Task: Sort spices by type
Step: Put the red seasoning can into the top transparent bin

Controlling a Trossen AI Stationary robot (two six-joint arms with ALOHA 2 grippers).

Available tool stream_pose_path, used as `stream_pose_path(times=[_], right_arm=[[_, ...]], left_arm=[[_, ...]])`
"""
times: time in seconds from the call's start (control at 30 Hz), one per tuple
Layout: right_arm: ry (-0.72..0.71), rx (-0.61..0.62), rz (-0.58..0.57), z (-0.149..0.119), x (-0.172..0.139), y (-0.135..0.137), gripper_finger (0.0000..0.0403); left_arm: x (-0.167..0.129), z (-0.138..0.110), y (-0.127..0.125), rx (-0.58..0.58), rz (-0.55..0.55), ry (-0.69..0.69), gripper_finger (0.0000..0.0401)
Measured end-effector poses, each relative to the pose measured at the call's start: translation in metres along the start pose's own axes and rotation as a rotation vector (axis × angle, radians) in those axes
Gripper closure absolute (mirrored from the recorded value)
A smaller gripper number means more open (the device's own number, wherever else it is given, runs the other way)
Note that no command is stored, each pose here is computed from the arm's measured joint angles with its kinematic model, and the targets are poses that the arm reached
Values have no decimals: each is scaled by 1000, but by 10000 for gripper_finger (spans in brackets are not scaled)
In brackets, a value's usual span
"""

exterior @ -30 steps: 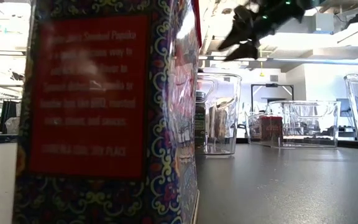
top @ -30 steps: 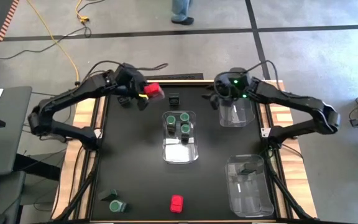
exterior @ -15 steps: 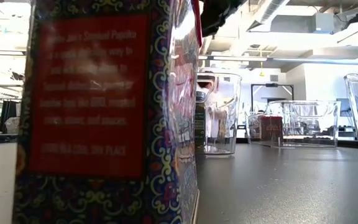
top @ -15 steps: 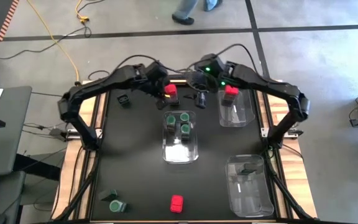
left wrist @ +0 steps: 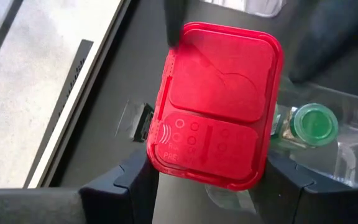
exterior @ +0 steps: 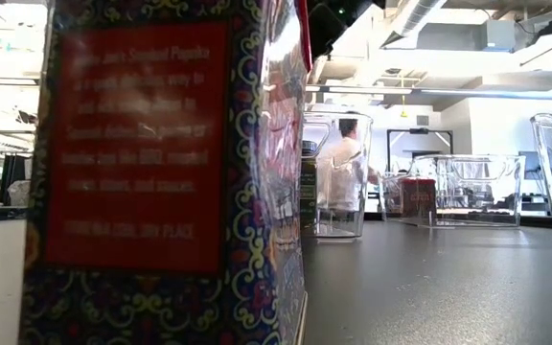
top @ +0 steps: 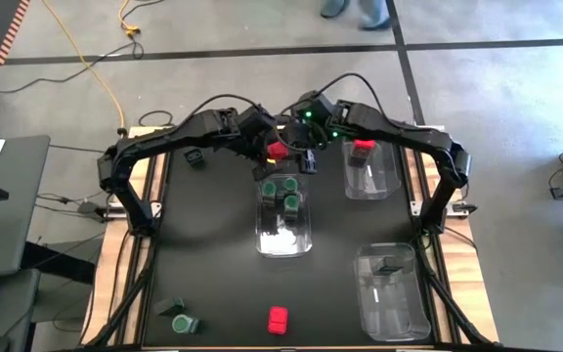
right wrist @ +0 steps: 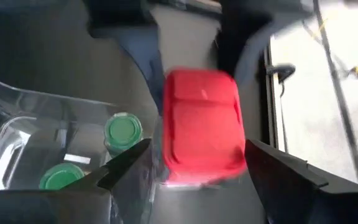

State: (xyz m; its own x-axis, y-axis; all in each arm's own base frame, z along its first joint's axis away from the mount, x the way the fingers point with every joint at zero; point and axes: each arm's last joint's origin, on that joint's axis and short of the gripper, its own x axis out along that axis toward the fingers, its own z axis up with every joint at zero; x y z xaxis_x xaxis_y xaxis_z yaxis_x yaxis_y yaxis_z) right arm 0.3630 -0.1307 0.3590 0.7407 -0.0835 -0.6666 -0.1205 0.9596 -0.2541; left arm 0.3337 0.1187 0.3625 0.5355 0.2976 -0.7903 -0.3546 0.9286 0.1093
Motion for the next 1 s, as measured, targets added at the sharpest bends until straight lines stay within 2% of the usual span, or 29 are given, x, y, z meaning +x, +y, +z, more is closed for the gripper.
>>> stream_pose_path(times=[0.23,0.43,1.0], right_arm=[[2,-31,22,3,10,7,117],[7,1,28,2,11,7,117],[-29,-4,10,6,13,7,117]], left_arm=[[0,0,-7,19,-5,3,202],[-1,0,-14,56,-3,-2,202],[-2,1,-15,51,-9,-11,202]])
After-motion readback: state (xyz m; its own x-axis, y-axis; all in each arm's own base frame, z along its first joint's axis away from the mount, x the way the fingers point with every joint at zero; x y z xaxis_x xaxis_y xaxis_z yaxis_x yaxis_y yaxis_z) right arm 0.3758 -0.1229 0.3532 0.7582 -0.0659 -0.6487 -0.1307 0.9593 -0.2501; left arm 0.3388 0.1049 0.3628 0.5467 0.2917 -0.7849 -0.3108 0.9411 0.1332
